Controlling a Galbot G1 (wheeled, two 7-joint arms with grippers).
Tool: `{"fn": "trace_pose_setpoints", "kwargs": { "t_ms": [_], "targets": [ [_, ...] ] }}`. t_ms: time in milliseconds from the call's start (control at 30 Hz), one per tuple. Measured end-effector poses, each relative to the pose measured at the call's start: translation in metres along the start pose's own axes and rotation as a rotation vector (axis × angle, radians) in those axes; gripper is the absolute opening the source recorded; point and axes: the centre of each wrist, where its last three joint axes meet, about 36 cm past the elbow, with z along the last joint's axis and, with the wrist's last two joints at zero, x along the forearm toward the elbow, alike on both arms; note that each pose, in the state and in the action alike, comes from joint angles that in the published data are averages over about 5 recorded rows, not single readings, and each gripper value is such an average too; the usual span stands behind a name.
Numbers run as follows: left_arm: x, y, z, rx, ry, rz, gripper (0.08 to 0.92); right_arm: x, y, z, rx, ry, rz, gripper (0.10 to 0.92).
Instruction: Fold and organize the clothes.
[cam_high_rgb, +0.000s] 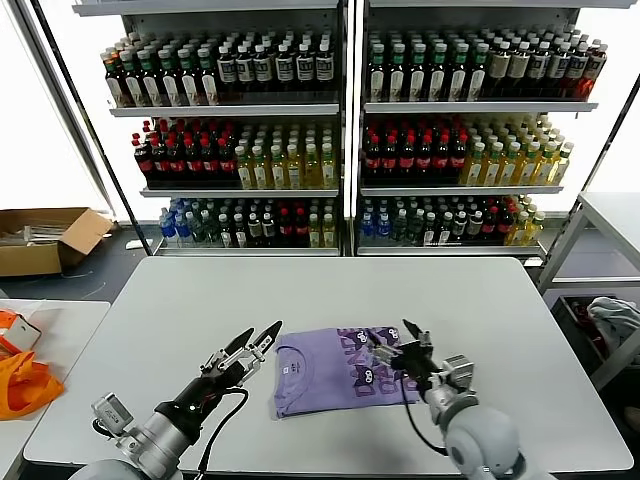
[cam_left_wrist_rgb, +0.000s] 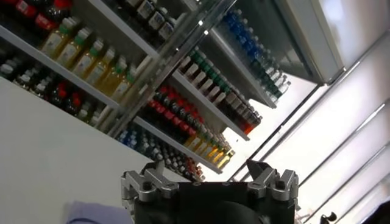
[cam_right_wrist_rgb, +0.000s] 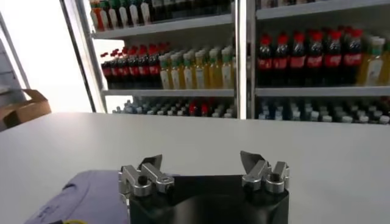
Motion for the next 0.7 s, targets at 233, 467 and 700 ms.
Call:
{"fn": "trace_pose_setpoints", "kwargs": {
  "t_ms": [233,467,700],
  "targets": [
    [0.000,0.002,0.004,-0.001,-0.002,-0.013,0.823,-0.025,0.030,0.029,-0.004,0.113,0.021,0.823],
    [-0.002,0.005,0.006,0.001,0.000,-0.016,0.823,-0.032,0.043,0.036,0.011,0.158,0.046,0.823],
    [-0.002,0.010,0.003,-0.017,-0.006,-0.026,0.823,-0.014,0.044,0.005,0.007,0.034,0.045,0.823]
  ]
}}
